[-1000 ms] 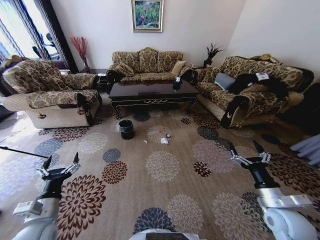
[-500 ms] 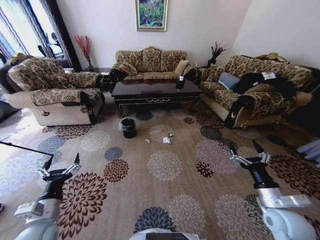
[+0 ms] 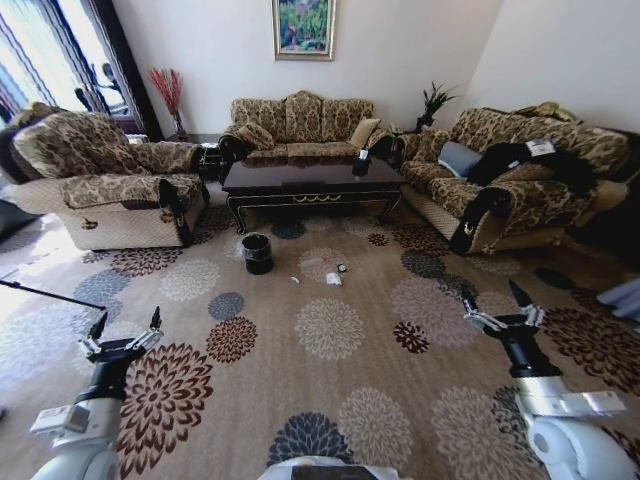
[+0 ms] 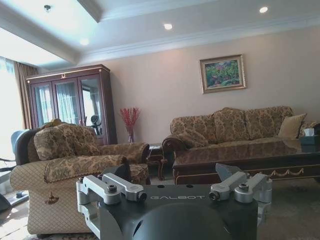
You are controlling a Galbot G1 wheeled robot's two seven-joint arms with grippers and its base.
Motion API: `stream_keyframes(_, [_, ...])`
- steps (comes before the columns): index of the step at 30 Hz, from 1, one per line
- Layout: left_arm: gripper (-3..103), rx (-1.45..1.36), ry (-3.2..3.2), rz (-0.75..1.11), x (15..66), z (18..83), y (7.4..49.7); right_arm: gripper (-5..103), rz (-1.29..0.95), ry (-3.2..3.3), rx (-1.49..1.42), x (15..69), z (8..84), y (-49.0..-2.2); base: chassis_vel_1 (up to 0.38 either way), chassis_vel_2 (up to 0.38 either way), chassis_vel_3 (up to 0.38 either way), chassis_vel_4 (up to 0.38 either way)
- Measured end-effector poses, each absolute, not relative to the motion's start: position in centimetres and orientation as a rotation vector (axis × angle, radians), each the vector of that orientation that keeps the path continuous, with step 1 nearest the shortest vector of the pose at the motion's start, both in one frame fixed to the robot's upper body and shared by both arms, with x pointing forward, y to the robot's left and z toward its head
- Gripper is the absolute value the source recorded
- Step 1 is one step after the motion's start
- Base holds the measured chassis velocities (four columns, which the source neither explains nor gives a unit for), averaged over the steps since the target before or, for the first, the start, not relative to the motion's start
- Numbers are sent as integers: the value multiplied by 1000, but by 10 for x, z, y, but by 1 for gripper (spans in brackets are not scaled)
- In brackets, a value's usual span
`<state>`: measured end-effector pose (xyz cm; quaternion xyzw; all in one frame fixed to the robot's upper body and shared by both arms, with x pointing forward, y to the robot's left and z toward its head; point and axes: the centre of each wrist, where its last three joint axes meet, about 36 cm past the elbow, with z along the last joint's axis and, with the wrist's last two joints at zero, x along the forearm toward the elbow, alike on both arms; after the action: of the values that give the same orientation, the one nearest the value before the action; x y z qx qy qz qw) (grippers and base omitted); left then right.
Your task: Move to the front of the table and pick up the trash from the floor, then place it into the trash bin.
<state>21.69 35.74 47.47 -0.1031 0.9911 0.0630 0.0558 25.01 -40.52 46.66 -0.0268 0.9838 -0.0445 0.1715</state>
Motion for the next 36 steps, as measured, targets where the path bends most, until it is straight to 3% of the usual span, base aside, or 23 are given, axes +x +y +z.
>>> stream_keyframes(36, [100, -282, 3005, 292, 208, 526, 348, 100, -212, 2850, -76, 234, 517, -397, 0, 0, 0, 0])
